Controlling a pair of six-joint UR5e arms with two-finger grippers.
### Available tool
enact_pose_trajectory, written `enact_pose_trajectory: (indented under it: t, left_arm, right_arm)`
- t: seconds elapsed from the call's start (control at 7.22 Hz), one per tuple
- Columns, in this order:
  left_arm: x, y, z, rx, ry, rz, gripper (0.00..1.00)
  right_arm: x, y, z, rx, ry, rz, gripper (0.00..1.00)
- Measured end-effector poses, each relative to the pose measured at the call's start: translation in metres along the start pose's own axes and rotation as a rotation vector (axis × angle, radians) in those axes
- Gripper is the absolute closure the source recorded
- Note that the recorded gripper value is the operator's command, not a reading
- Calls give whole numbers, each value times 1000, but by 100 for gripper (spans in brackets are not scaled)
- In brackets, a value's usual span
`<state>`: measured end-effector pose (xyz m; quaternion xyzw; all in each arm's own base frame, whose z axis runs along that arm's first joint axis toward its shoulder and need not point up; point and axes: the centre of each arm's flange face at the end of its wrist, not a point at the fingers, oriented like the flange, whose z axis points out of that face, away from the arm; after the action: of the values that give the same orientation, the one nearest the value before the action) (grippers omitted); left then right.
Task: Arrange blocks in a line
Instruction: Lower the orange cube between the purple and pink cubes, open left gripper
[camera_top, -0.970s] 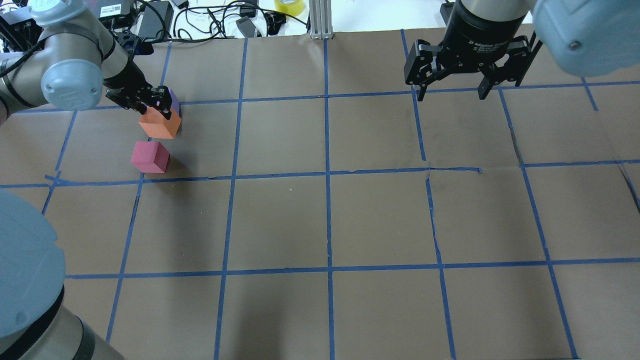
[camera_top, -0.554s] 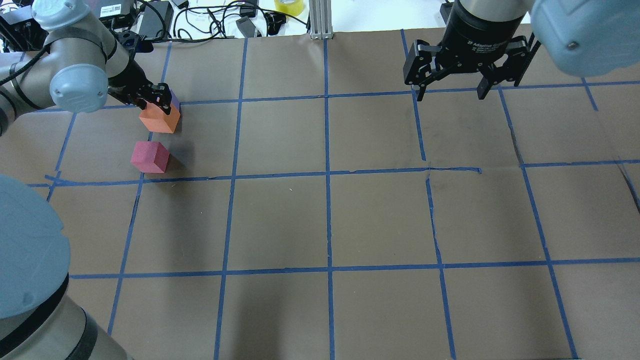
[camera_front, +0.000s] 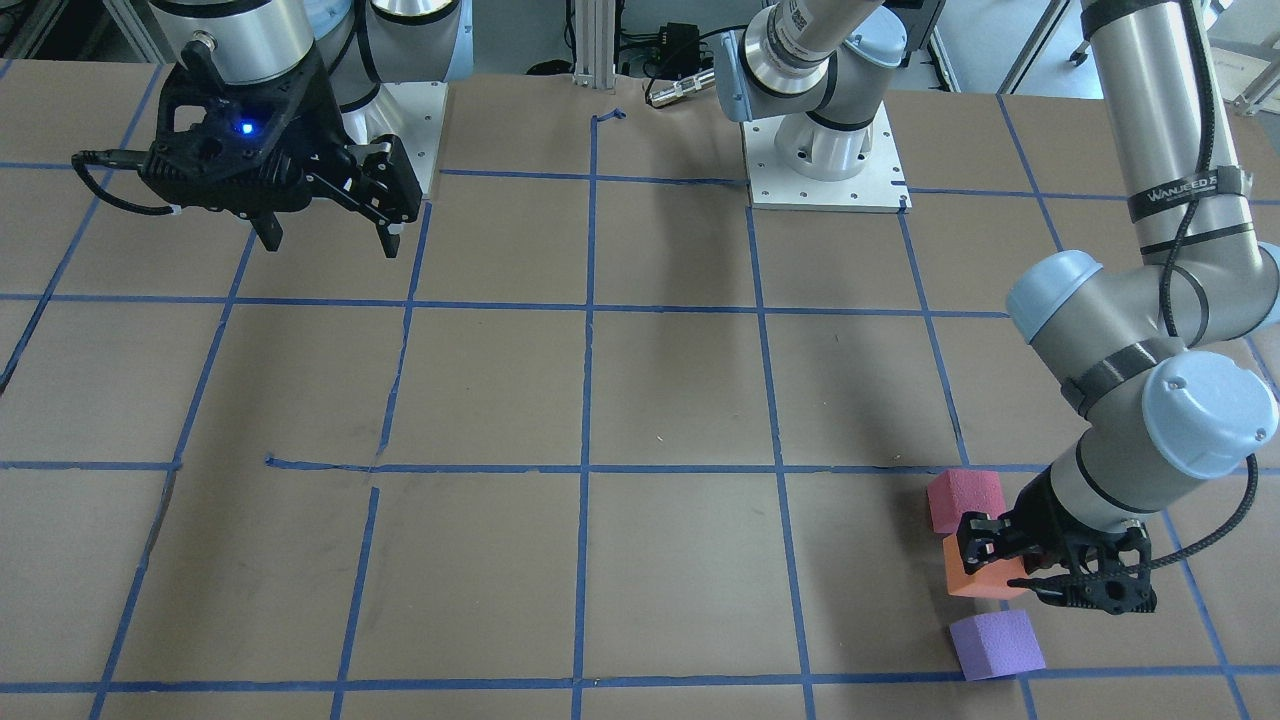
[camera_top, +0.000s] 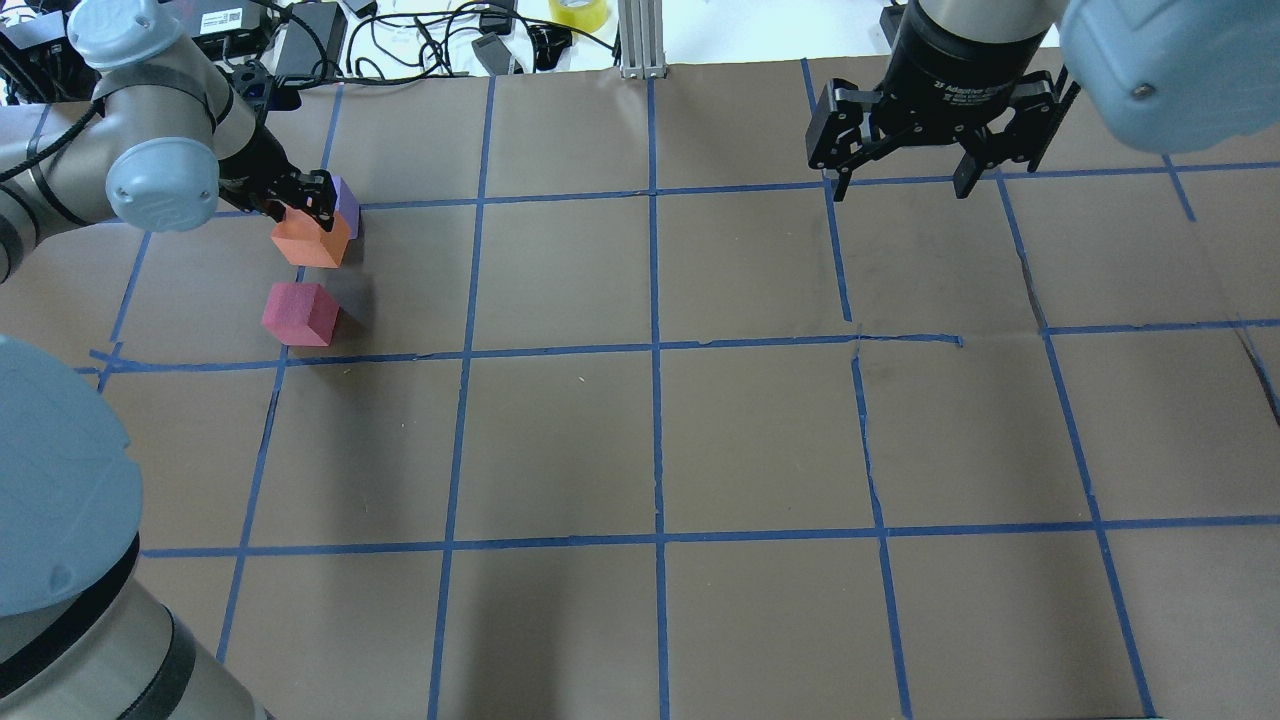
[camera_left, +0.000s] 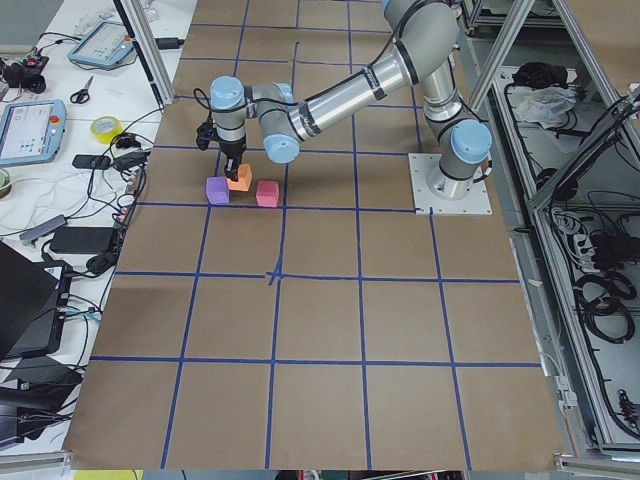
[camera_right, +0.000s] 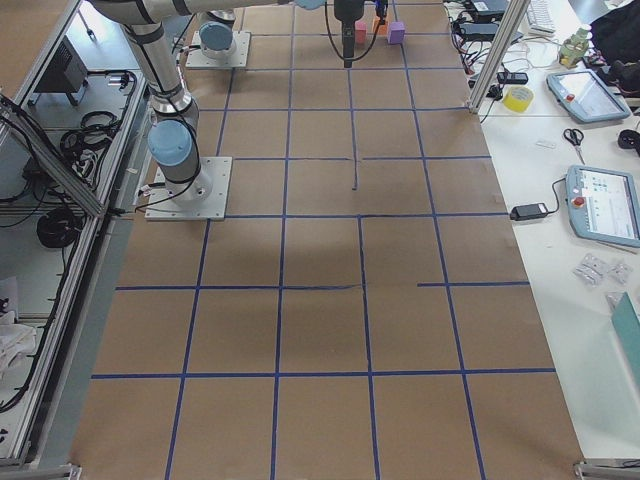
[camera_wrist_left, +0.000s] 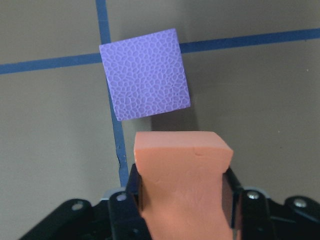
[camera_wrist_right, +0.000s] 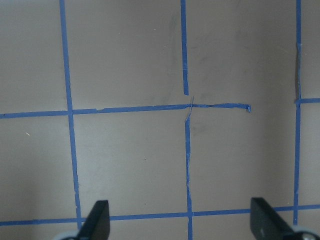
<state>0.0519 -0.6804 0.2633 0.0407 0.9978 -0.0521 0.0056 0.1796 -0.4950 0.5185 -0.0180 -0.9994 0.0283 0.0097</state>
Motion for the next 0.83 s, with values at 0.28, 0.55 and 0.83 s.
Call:
enact_pose_trajectory:
  t: [0.28,0.55,0.83]
  left_arm:
    - [-19,4,10,-14,3,-30,99]
    - [-24,6,15,-23,7,-88,99]
    - [-21,12,24,-40,23,-110,99]
  right_arm:
    - [0,0,0,0,0,0,0]
    - [0,0,0,1,0,0,0]
    - [0,0,0,1,-1,0,0]
